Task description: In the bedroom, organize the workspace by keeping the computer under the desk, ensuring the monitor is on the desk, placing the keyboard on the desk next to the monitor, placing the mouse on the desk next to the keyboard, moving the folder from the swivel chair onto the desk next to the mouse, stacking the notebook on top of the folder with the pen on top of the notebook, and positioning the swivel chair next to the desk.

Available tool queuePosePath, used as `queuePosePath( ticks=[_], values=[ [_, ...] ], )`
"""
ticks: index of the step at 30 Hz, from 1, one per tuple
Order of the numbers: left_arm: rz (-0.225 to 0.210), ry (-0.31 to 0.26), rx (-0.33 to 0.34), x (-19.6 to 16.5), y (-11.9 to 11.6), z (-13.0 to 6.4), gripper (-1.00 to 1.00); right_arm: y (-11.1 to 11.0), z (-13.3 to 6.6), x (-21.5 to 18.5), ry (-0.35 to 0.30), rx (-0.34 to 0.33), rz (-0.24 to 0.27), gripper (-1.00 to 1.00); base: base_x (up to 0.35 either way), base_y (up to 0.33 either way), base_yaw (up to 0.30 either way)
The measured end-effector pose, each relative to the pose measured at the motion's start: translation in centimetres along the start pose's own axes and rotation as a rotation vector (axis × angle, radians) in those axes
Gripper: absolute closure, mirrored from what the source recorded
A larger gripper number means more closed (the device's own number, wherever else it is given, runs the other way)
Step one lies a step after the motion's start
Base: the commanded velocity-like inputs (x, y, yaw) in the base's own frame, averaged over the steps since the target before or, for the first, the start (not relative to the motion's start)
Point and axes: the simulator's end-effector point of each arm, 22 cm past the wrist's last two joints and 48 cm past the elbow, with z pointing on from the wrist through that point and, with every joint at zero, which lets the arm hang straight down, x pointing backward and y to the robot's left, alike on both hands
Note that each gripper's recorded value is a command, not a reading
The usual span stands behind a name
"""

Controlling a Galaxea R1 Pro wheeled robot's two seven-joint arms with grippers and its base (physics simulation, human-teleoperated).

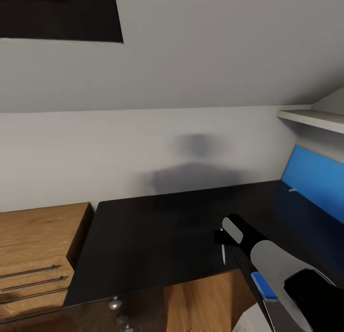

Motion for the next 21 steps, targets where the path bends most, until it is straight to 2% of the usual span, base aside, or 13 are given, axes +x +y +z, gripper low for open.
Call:
queuePosePath(
  ticks=[12,21],
  values=[
    [0.000,-0.004,-0.001,-0.5,0.0,-1.1,-1.00,-0.4,-1.1,-0.4,-0.014,0.002,0.005,1.00,-0.306,0.000,-0.006],
    [0.000,-0.005,-0.001,-0.7,0.1,-1.9,-1.00,-1.7,-1.8,-0.5,-0.017,0.017,0.012,1.00,-0.317,-0.006,0.000]
  ],
)
